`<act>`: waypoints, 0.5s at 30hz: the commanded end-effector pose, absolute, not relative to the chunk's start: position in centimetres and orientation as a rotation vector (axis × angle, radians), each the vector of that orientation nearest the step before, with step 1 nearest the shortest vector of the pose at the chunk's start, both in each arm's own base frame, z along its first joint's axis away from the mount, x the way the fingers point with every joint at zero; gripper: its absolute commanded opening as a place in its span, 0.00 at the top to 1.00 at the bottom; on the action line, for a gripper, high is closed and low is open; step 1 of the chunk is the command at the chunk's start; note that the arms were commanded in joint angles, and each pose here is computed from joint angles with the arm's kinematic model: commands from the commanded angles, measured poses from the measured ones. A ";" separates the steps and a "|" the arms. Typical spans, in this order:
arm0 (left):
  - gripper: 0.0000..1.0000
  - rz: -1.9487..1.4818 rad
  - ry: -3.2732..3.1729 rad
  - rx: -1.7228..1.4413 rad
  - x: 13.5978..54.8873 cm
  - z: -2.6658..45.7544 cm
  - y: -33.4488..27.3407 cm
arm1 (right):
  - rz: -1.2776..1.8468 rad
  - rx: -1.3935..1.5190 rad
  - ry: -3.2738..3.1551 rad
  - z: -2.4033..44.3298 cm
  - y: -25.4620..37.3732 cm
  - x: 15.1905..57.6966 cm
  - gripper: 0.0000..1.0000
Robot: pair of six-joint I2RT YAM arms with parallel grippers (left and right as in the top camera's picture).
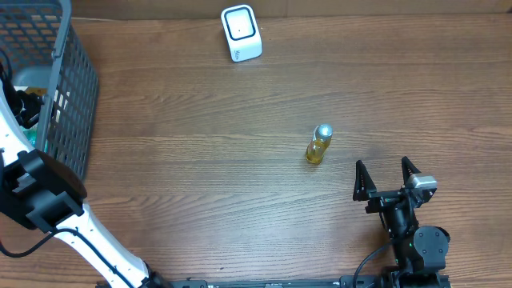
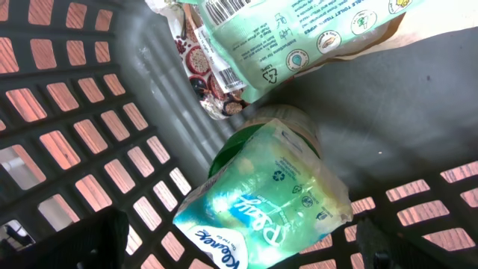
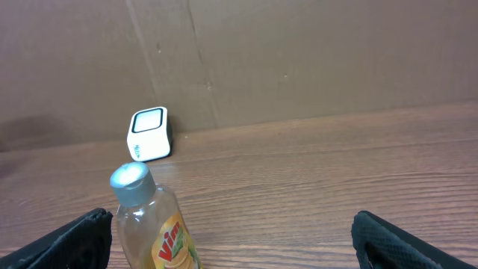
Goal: Scan the item barcode
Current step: 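Grasp the green-lidded jar in the basket with the left gripper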
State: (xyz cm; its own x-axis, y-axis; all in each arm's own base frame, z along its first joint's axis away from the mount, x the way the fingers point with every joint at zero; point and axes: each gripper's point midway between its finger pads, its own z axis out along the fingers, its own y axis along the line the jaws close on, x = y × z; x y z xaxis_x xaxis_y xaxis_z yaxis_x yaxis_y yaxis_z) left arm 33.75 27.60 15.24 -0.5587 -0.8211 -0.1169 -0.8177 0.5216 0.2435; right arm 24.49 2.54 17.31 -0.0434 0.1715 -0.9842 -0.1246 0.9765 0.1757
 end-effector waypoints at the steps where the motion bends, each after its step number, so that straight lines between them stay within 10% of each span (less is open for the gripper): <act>1: 0.00 -0.414 -2.719 1.447 33.4 14.4 27.9 | 0.239 0.042 1.601 16.9 2.5 24.5 0.00; 15: 0.00 -0.395 -2.670 1.390 32.8 9.7 27.5 | 0.239 0.042 1.601 16.9 2.5 24.5 0.00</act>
